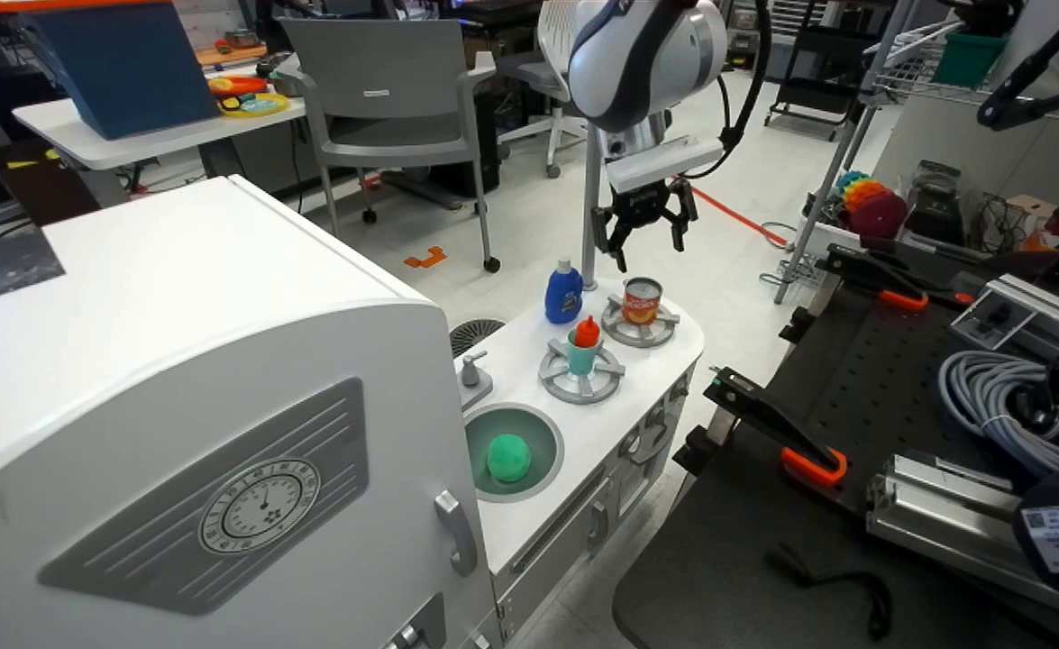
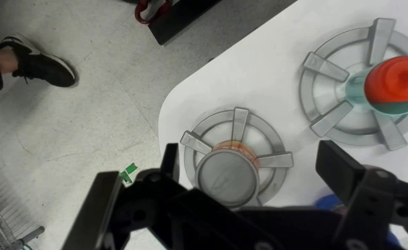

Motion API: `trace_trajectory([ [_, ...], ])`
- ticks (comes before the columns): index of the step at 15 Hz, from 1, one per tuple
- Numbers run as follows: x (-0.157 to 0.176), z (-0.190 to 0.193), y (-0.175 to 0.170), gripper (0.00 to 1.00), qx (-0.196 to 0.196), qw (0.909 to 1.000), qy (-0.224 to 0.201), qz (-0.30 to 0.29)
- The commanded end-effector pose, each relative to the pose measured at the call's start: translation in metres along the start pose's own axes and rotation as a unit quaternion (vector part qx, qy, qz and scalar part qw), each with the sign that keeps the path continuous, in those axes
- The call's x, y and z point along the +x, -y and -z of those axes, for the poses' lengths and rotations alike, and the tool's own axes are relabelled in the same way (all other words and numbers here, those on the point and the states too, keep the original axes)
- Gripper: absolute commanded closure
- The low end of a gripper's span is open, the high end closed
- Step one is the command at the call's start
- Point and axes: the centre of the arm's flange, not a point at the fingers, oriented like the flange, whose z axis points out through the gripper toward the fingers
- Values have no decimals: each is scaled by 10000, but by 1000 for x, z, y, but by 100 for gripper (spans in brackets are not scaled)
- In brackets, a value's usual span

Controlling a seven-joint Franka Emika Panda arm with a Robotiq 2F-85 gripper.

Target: Move the can to the left

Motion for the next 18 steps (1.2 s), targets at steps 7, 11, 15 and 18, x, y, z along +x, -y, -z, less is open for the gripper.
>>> trace_trajectory([
  [7,46,-70,-1,0,-259,9989,-365,-127],
  [11,56,-86,10,0,-236,9976,-643,-32],
  [15,64,-99,20,0,-221,9960,-861,34],
  [18,65,-106,23,35,-203,9956,-912,53],
])
